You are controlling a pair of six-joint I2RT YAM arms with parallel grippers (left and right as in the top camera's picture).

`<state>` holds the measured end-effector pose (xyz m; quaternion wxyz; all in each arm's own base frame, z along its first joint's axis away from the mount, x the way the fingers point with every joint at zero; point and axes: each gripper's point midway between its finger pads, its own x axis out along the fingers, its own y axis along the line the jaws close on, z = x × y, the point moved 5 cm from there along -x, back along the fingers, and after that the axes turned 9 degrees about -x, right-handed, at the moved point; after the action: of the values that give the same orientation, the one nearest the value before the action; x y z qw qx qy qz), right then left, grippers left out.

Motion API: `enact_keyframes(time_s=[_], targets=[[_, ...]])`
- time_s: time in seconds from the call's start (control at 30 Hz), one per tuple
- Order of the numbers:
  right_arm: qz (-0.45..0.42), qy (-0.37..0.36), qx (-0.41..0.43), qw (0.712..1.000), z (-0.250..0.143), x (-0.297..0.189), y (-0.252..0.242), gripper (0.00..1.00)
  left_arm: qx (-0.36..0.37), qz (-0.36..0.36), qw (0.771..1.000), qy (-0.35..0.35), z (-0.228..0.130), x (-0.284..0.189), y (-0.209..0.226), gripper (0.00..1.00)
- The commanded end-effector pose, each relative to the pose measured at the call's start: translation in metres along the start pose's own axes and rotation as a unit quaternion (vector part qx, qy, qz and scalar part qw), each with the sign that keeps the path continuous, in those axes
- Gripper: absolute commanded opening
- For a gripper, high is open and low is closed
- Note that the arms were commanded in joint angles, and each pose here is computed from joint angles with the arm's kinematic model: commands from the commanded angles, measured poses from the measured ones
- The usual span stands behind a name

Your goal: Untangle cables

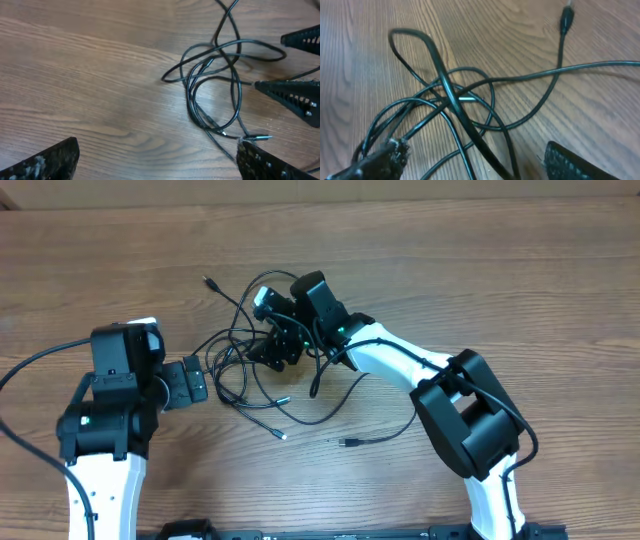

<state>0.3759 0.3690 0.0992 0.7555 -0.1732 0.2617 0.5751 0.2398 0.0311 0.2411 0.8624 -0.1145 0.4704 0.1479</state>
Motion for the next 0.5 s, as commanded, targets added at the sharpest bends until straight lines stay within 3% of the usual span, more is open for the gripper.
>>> enact_keyframes(time_s=[0.0,0.17,0.23,0.47], targets=[[-0.002,-0.005,-0.005,1.000,0.000,0.006,-0.004,0.82,0.007,0.007,1.000,0.018,0.001,0.010,0.000,1.00],[-0.003,-0.009,-0.011,1.000,0.001,0.006,-0.005,0.74,0.042,0.055,0.997,0.018,0.009,0.025,0.008,1.00],[-0.002,-0.014,-0.036,0.999,0.003,0.006,-0.005,0.65,0.039,0.036,0.999,0.003,0.015,0.027,0.002,1.00],[0.003,-0.049,-0.052,0.997,0.003,0.021,-0.008,0.59,0.037,-0.121,0.992,0.012,0.025,0.002,-0.037,1.00]])
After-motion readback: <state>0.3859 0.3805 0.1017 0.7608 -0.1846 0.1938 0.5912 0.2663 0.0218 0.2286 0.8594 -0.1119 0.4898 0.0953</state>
